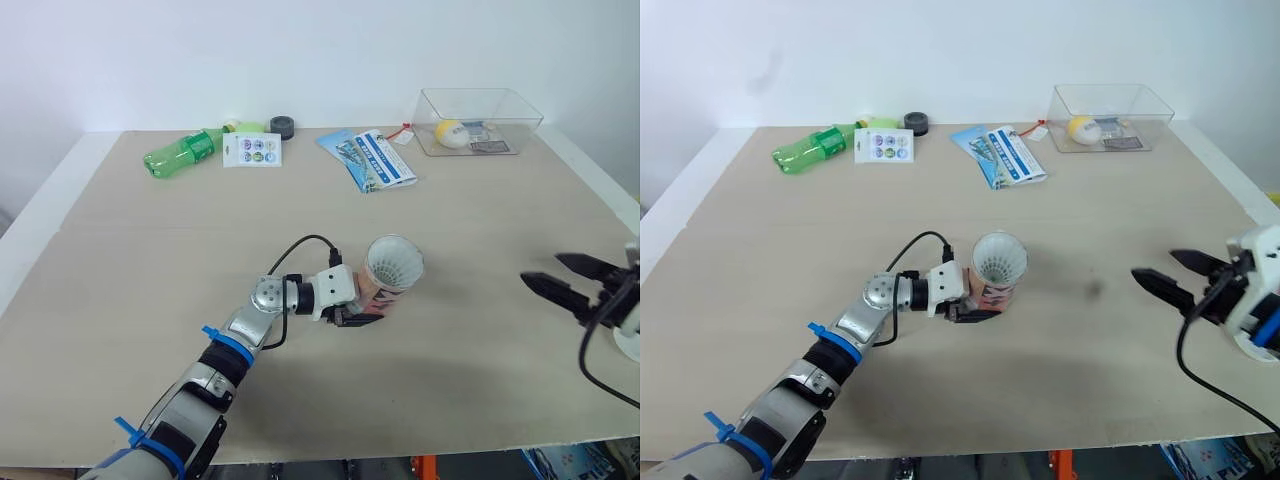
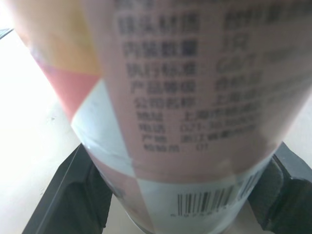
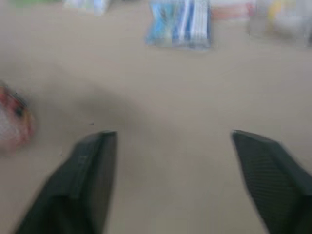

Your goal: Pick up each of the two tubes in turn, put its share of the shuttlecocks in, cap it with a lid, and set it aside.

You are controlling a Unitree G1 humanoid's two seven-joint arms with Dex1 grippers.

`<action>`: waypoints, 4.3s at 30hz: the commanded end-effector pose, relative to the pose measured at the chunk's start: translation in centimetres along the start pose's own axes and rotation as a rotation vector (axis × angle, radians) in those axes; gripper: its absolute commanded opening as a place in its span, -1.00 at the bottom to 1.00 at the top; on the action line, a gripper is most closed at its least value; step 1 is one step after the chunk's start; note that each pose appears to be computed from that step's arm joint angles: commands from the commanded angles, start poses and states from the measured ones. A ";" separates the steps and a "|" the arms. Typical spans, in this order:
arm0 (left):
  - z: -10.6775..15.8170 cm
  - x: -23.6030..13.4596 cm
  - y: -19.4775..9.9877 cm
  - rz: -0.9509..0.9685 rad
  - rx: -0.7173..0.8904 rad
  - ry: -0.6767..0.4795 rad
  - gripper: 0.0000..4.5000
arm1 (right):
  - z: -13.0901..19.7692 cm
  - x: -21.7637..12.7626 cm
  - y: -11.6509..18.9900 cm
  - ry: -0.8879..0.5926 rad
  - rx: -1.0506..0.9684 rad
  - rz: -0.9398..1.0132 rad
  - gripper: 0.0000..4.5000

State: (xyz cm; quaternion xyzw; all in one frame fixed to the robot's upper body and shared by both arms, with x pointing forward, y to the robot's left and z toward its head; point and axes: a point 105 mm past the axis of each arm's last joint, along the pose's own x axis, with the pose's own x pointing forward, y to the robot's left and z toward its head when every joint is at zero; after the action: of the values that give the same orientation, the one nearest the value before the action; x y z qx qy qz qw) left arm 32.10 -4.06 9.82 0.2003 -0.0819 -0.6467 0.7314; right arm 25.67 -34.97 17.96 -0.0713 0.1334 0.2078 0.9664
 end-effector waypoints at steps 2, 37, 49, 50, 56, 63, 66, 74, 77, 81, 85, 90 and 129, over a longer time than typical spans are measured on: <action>0.9 0.7 -0.4 -0.010 0.009 -0.040 0.35 | -0.5 -3.9 -2.5 0.136 -0.019 -0.074 0.99; 1.2 0.7 -0.9 0.002 -0.023 -0.041 0.35 | -7.8 -5.0 -8.3 0.676 -0.072 -0.118 -0.07; 1.3 0.8 -0.8 -0.003 -0.027 -0.043 0.35 | -6.9 -4.3 -8.3 0.687 -0.133 -0.070 -0.99; 1.1 0.7 -0.8 -0.006 -0.022 -0.036 0.35 | -6.5 -4.0 -7.9 0.674 -0.150 -0.041 -0.99; -0.1 0.1 1.2 0.072 -0.035 0.009 0.35 | -2.1 -0.5 -3.8 0.615 -0.367 0.226 -0.99; -0.3 -0.1 3.7 0.164 -0.071 0.013 0.35 | 4.2 5.6 4.1 0.404 -0.686 0.506 -0.99; -0.5 -0.3 3.9 0.150 -0.082 0.027 0.35 | 7.0 7.5 6.6 0.327 -0.893 0.605 -0.99; -1.6 -1.3 5.0 0.133 -0.153 0.087 0.35 | 15.5 9.8 11.6 0.104 -1.357 0.757 -0.99; -1.7 -1.5 5.2 0.127 -0.156 0.093 0.35 | 17.1 9.7 13.0 0.071 -1.478 0.802 -0.99; -1.6 -1.5 4.9 0.111 -0.182 0.078 0.35 | 17.8 9.8 14.7 0.029 -1.555 0.879 -0.99; -1.2 -1.2 4.6 0.093 -0.192 0.059 0.35 | 17.3 10.1 16.0 0.015 -1.572 0.966 -0.99; -1.3 -1.1 4.3 0.081 -0.194 0.062 0.35 | 17.2 10.5 16.2 0.038 -1.588 1.004 -0.99; -1.3 -0.6 3.7 0.083 -0.206 0.056 0.35 | 16.4 10.1 17.5 0.145 -1.481 1.140 -0.99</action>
State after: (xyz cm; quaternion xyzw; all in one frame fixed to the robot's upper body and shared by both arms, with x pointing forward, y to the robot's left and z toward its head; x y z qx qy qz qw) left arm 36.09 -2.63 10.47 0.1443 -0.0072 -0.6135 0.7764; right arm 31.21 -12.05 28.09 -0.5949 0.0433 0.6795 0.4272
